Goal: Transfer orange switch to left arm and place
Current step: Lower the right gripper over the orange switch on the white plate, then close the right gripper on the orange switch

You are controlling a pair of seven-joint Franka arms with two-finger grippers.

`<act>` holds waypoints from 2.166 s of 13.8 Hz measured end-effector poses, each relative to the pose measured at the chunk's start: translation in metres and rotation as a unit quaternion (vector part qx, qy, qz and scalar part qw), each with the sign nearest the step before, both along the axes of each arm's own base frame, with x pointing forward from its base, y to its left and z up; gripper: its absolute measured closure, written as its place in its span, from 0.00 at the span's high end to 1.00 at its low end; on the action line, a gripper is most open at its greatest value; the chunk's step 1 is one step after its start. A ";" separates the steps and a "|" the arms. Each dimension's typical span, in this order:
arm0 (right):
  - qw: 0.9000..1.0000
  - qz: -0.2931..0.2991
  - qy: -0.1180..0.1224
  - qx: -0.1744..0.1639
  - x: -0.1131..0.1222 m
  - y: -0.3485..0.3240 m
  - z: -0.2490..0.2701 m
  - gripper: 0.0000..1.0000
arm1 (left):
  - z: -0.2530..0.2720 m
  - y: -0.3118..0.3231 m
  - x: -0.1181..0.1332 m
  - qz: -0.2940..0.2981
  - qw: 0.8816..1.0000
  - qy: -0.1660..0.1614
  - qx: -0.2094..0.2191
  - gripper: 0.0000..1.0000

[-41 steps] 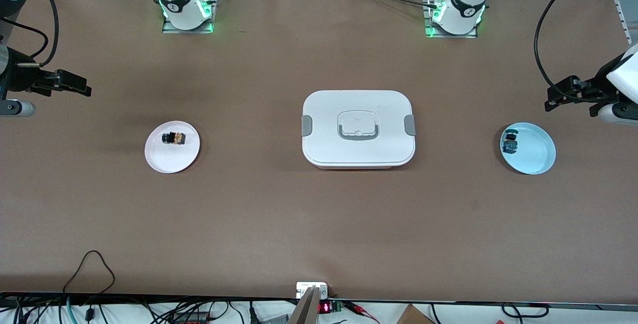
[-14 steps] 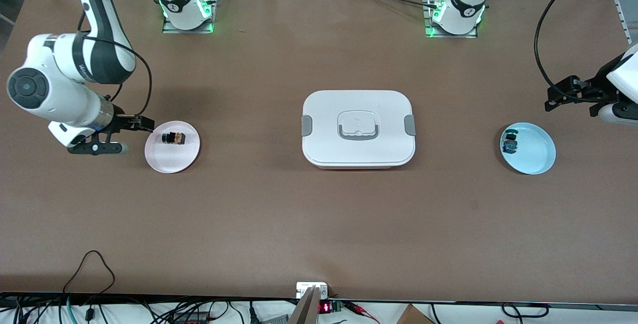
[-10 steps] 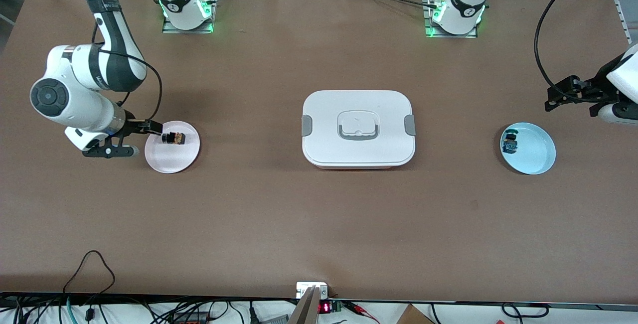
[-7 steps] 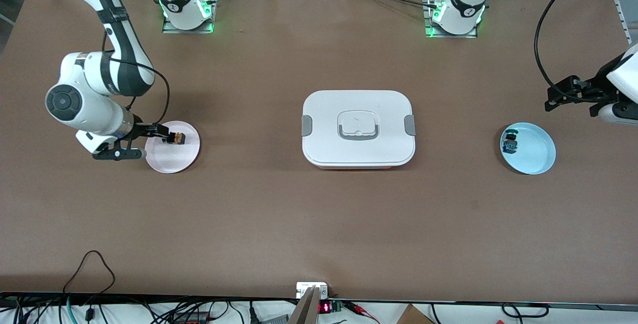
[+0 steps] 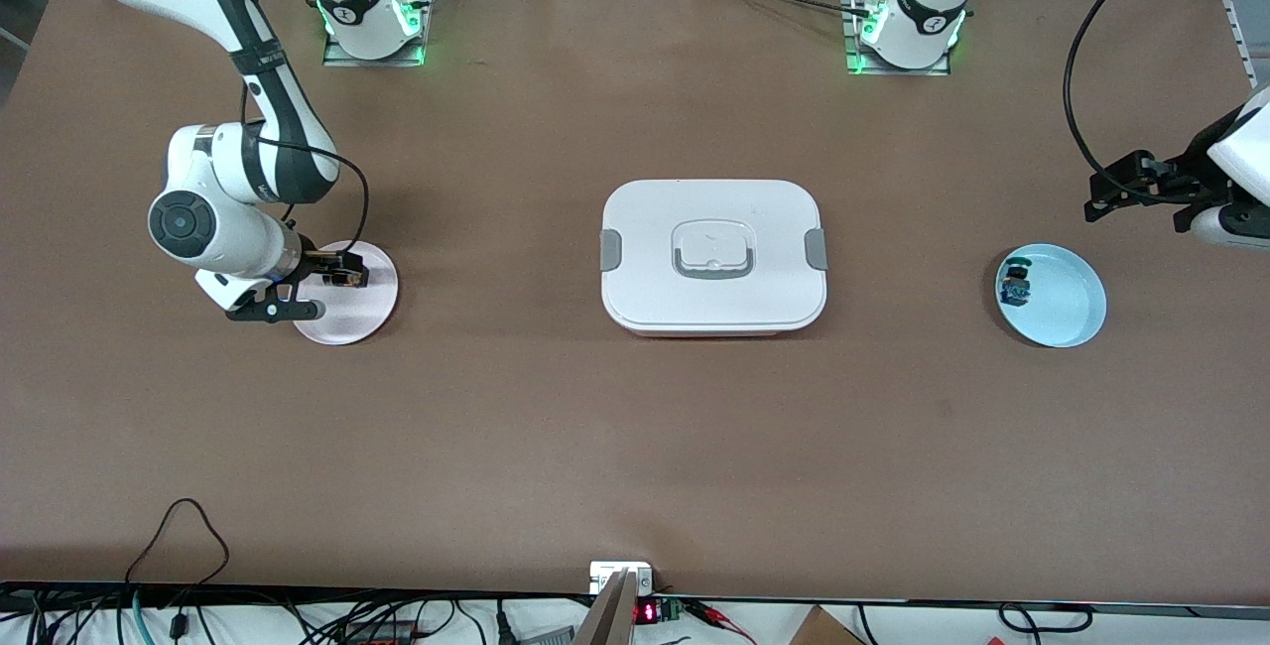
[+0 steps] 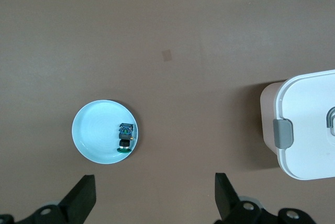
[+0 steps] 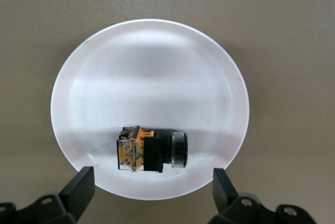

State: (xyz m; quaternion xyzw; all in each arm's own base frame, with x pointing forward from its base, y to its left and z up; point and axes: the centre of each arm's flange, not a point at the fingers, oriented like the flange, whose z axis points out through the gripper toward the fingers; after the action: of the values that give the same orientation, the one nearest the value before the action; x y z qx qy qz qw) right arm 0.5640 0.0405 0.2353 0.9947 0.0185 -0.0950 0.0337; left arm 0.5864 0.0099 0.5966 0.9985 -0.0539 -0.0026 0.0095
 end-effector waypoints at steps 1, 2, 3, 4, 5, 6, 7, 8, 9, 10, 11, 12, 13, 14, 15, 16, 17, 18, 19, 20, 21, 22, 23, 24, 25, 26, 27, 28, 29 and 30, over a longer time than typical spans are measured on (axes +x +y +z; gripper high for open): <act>1.000 0.001 0.001 0.000 0.000 0.002 -0.003 1.00 | 0.000 0.000 0.000 0.000 1.000 0.000 0.000 1.00; 1.000 0.002 0.001 0.000 0.000 0.002 -0.007 1.00 | 0.000 0.000 0.000 0.000 1.000 0.000 0.000 1.00; 1.000 0.002 0.002 0.000 0.000 0.002 -0.012 1.00 | 0.000 0.000 0.000 0.000 1.000 0.000 0.000 1.00; 1.000 0.002 0.002 0.000 0.000 0.002 -0.016 1.00 | 0.000 0.000 0.000 0.000 1.000 0.000 0.000 1.00; 1.000 0.002 0.002 -0.001 0.000 0.002 -0.020 1.00 | 0.000 0.000 0.000 0.000 1.000 0.000 0.000 1.00; 1.000 0.002 0.004 -0.001 -0.001 0.002 -0.024 1.00 | 0.000 0.000 0.000 0.000 1.000 0.000 0.000 1.00; 1.000 0.002 0.006 -0.001 -0.001 0.002 -0.028 1.00 | 0.000 0.000 0.000 0.000 1.000 0.000 0.000 1.00; 1.000 0.002 0.008 -0.001 -0.002 0.002 -0.031 1.00 | 0.000 0.000 0.000 0.000 1.000 0.000 0.000 1.00; 1.000 0.002 0.008 -0.001 -0.002 0.002 -0.033 1.00 | 0.000 0.000 0.000 0.000 1.000 0.000 0.000 1.00; 1.000 0.002 0.008 -0.001 -0.002 0.002 -0.035 1.00 | 0.000 0.000 0.000 0.000 1.000 0.000 0.000 1.00; 1.000 0.002 0.009 -0.001 -0.002 0.002 -0.037 1.00 | 0.000 0.000 0.000 0.000 1.000 0.000 0.000 1.00; 1.000 0.002 0.009 -0.002 -0.002 0.002 -0.039 1.00 | 0.000 0.000 0.000 0.000 1.000 0.000 0.000 1.00; 1.000 0.003 0.009 -0.002 -0.002 0.002 -0.042 1.00 | 0.000 0.000 0.000 0.000 1.000 0.000 0.000 1.00; 1.000 0.002 0.010 -0.002 -0.003 0.002 -0.045 1.00 | 0.000 0.000 0.000 0.000 1.000 0.000 0.000 1.00; 1.000 0.002 0.011 -0.002 -0.003 0.001 -0.047 1.00 | 0.000 0.000 0.000 0.000 1.000 0.000 0.000 1.00; 1.000 0.002 0.013 -0.002 -0.004 0.001 -0.050 1.00 | 0.000 0.000 0.000 0.000 1.000 0.000 0.000 1.00; 1.000 0.002 0.014 -0.002 -0.004 0.001 -0.052 1.00 | 0.000 0.000 0.000 0.000 1.000 0.000 0.000 1.00; 1.000 0.002 0.016 -0.003 -0.004 0.001 -0.054 1.00 | 0.000 0.000 0.000 0.000 1.000 0.000 0.000 1.00; 1.000 0.001 0.016 -0.003 -0.005 0.000 -0.056 1.00 | 0.000 0.000 0.000 0.000 1.000 0.000 0.000 1.00; 1.000 0.001 0.017 -0.003 -0.005 0.000 -0.058 1.00 | 0.000 0.000 0.000 0.000 1.000 0.000 0.000 1.00; 1.000 0.001 0.017 -0.003 -0.005 0.000 -0.060 1.00 | 0.000 0.000 0.000 0.000 1.000 0.000 0.000 1.00; 1.000 0.000 0.018 -0.003 -0.005 0.000 -0.060 1.00 | 0.000 0.000 0.000 0.000 1.000 0.000 0.000 1.00; 1.000 0.000 0.018 -0.003 -0.005 0.000 -0.060 1.00 | 0.000 0.000 0.000 0.000 1.000 0.000 0.000 1.00; 1.000 0.000 0.018 -0.003 -0.005 0.000 -0.060 0.96 | 0.000 0.000 0.000 0.000 1.000 0.000 0.000 1.00; 1.000 0.000 0.017 -0.003 -0.005 0.000 -0.060 0.94 | 0.000 0.000 0.000 0.000 1.000 0.000 0.000 1.00; 1.000 -0.002 0.017 -0.004 -0.005 -0.001 -0.060 0.85 | 0.000 0.000 0.000 0.000 1.000 0.000 0.000 1.00; 1.000 -0.004 0.017 -0.004 -0.005 -0.001 -0.060 0.76 | 0.000 0.000 0.000 0.000 1.000 0.000 0.000 1.00; 1.000 -0.004 0.017 -0.004 -0.005 -0.001 -0.059 0.72 | 0.000 0.000 0.000 0.000 1.000 0.000 0.000 1.00; 1.000 -0.005 0.017 -0.004 -0.005 -0.002 -0.060 0.72 | 0.000 0.000 0.000 0.000 1.000 0.000 0.000 1.00; 1.000 -0.005 0.017 -0.004 -0.005 -0.002 -0.059 0.72 | 0.000 0.000 0.000 0.000 1.000 0.000 0.000 1.00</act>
State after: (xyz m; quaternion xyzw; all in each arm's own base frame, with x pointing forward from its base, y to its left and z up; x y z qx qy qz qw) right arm 0.5592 0.0383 0.1759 0.9930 0.0139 -0.1116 0.0371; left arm 0.5864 0.0098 0.5966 0.9985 -0.0539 -0.0026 0.0095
